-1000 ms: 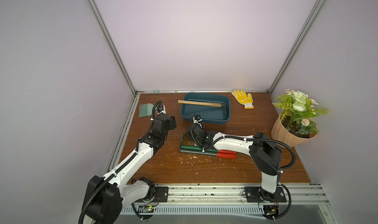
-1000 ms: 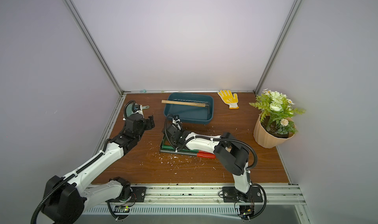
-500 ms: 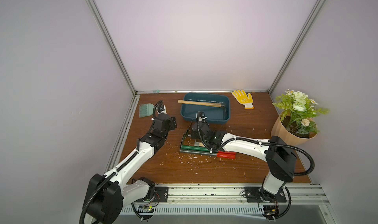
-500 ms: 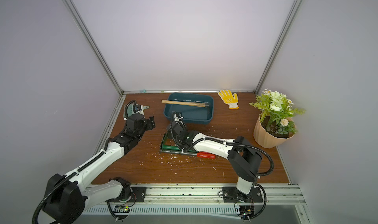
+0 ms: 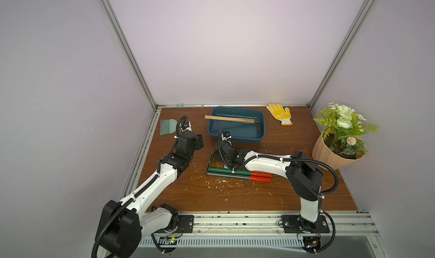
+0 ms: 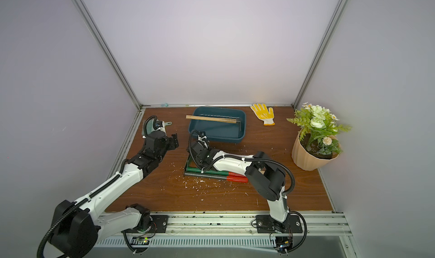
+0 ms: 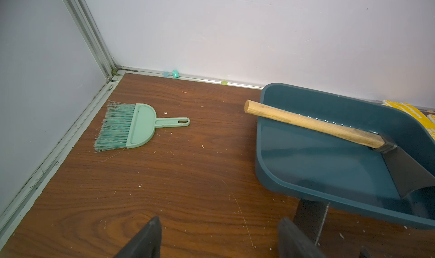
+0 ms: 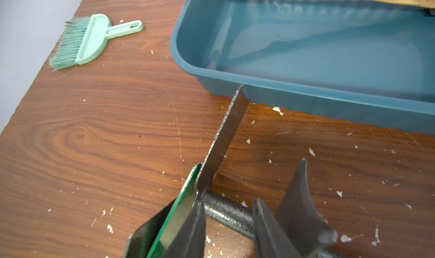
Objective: Put the small hoe into the storage box
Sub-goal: Move the hoe to the center of the board.
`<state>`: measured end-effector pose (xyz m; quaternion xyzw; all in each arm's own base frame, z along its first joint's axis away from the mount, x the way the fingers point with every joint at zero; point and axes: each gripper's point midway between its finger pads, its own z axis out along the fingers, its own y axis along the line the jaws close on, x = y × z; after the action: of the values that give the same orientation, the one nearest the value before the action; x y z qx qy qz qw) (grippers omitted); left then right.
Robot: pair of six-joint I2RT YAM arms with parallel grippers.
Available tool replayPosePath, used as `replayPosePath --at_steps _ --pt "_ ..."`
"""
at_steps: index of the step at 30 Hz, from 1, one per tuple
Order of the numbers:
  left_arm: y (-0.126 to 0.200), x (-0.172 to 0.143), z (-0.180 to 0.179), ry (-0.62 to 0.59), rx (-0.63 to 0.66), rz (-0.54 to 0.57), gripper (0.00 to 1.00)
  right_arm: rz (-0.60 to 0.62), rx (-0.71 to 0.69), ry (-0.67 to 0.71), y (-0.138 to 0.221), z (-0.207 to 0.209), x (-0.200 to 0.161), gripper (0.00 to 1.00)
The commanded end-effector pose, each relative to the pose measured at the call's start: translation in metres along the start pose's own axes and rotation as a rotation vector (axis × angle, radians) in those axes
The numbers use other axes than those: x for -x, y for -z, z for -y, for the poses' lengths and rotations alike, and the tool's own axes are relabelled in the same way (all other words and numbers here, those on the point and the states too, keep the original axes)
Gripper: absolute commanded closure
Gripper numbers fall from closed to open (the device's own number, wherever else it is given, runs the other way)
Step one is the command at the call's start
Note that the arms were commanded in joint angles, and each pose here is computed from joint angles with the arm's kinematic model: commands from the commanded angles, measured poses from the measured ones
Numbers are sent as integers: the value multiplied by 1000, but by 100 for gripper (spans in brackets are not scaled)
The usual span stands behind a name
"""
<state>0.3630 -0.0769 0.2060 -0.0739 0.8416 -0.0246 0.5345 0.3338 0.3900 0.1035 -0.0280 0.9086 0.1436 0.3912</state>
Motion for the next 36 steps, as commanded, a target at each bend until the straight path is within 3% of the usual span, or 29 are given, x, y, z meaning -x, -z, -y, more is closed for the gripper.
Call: replayPosePath --at_steps 1,9,15,23,28,36 --pt "-1 5 -4 31 9 14 22 16 -47 -43 -13 11 8 63" --pt "2 7 -7 32 18 24 22 28 -50 -52 -15 13 19 64" --pt "1 4 -6 33 13 17 22 73 191 -6 38 -21 44 65" --pt "-1 4 -4 26 5 12 22 26 250 -83 97 3 51 63" --pt "-3 3 -2 15 4 -3 21 -54 236 -131 105 17 36 55" --pt "-7 1 2 20 -26 -25 21 -86 61 -127 90 46 29 49"
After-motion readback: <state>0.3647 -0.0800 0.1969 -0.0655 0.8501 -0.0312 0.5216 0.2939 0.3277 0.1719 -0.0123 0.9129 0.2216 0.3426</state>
